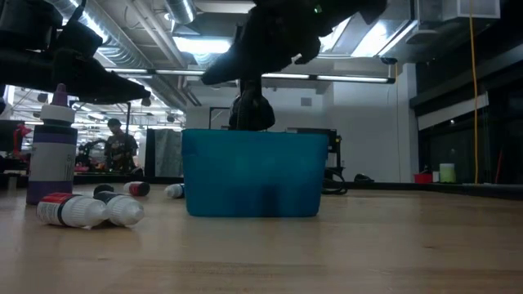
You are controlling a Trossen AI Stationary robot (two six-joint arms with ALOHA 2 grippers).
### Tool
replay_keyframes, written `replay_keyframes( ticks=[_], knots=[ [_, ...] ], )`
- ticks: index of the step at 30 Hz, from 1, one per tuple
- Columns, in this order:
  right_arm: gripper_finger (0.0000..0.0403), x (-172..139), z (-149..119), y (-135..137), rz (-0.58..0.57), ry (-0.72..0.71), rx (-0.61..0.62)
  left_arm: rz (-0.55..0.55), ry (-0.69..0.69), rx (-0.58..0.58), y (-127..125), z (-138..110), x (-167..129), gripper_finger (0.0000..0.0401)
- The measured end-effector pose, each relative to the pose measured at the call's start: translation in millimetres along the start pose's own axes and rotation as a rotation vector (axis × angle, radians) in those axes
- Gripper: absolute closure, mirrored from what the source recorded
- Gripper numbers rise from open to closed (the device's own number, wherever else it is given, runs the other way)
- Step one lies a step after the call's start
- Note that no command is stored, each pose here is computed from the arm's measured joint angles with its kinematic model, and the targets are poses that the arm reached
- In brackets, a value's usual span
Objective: Pick & Place food coloring
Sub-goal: Put the right blue small food coloring bottle into the bin
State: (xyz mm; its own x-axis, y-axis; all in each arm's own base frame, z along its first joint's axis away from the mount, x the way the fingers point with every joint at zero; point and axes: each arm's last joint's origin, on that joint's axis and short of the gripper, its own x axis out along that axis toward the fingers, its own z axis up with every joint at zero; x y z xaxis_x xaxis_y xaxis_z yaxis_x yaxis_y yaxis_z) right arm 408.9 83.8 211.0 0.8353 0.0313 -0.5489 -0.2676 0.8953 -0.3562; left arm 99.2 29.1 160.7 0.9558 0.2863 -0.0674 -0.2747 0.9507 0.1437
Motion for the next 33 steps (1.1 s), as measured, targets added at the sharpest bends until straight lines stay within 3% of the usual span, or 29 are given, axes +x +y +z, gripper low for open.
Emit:
replay_keyframes(
  ticks=[6, 12, 17, 22, 27, 33],
  knots=[
    [0.0221, -6, 0, 4, -0.013, 0.023, 0.068, 0.0, 0.0, 0.0, 0, 0, 0, 0.0132],
    [0.0189, -36, 0, -3, -0.343, -0.01, 0.243, 0.0, 0.0, 0.0, 0, 0, 0, 0.0132],
    [0.0187, -74, -17, -9, -0.464, -0.03, 0.348, 0.0, 0.002, 0.0, 0, 0, 0, 0.0132],
    [0.0187, -104, -64, 7, -0.411, 0.04, 0.322, 0.0, 0.001, 0.0, 0, 0, 0, 0.0132],
    [0.0187, -111, -112, 30, -0.269, 0.106, 0.28, 0.0, 0.001, 0.0, 0, 0, 0, 0.0132],
    [0.0187, -106, -136, 37, -0.22, 0.133, 0.278, 0.0, 0.001, 0.0, 0, 0, 0, 0.0132]
  ],
)
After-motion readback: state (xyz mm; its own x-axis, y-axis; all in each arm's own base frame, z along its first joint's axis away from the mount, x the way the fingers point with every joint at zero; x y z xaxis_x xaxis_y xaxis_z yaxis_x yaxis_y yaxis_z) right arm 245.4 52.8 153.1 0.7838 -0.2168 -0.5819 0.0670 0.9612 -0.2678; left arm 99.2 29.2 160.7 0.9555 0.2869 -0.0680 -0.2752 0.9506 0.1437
